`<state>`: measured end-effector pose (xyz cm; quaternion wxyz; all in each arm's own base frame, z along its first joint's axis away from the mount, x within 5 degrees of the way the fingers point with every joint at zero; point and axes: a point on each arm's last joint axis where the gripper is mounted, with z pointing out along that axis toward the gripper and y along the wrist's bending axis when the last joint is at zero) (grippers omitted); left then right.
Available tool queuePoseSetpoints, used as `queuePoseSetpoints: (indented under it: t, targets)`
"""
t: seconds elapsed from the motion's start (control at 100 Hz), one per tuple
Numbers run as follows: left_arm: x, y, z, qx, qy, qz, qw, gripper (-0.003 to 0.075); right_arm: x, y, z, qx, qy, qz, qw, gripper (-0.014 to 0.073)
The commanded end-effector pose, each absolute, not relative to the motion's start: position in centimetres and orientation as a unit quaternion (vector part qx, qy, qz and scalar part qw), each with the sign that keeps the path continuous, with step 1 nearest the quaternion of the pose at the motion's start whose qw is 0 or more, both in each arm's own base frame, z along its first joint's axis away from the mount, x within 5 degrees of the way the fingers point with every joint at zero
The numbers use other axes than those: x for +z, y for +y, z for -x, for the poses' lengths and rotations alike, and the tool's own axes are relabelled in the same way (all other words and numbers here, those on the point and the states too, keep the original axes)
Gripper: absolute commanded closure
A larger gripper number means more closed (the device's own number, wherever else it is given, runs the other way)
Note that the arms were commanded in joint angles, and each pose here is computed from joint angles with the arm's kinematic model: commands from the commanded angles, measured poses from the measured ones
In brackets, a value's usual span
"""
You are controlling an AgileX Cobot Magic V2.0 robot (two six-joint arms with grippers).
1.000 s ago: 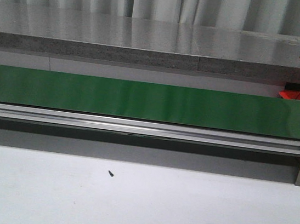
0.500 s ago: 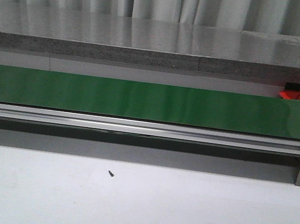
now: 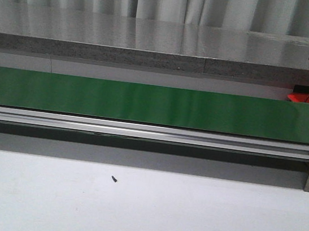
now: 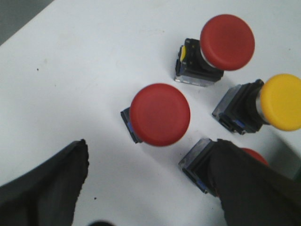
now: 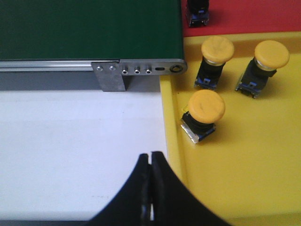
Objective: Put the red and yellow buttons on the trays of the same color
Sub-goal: 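Grasp a red button from the cluster with the left gripper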
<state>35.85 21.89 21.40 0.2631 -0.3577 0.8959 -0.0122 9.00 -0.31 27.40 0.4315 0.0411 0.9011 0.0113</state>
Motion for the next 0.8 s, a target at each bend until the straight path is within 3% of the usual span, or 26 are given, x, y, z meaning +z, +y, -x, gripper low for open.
queuePoseSetpoints:
  t: [0.0, 0.41, 0.5, 0.79]
  targets:
    - [24.3, 22.5, -36.6, -0.006, 0.876, 0.362, 0.319, 0.0188, 28.6, -0.4, -9.4, 0.005, 0.883, -0.037, 0.468, 0.0662]
    - [22.0, 23.6, -38.4, -0.01, 0.871, 0.371, 0.323, 0.0202, 28.6, -0.4, -9.4, 0.005, 0.883, -0.037, 0.468, 0.0662]
    - [22.0, 23.7, -38.5, -0.008, 0.87, 0.371, 0.326, 0.0256, 28.6, -0.4, -9.4, 0.005, 0.883, -0.037, 0.468, 0.0662]
    - [22.0, 23.7, -38.5, -0.008, 0.869, 0.371, 0.327, 0.0543, 28.6, -0.4, -9.4, 0.005, 0.883, -0.037, 0.468, 0.0662]
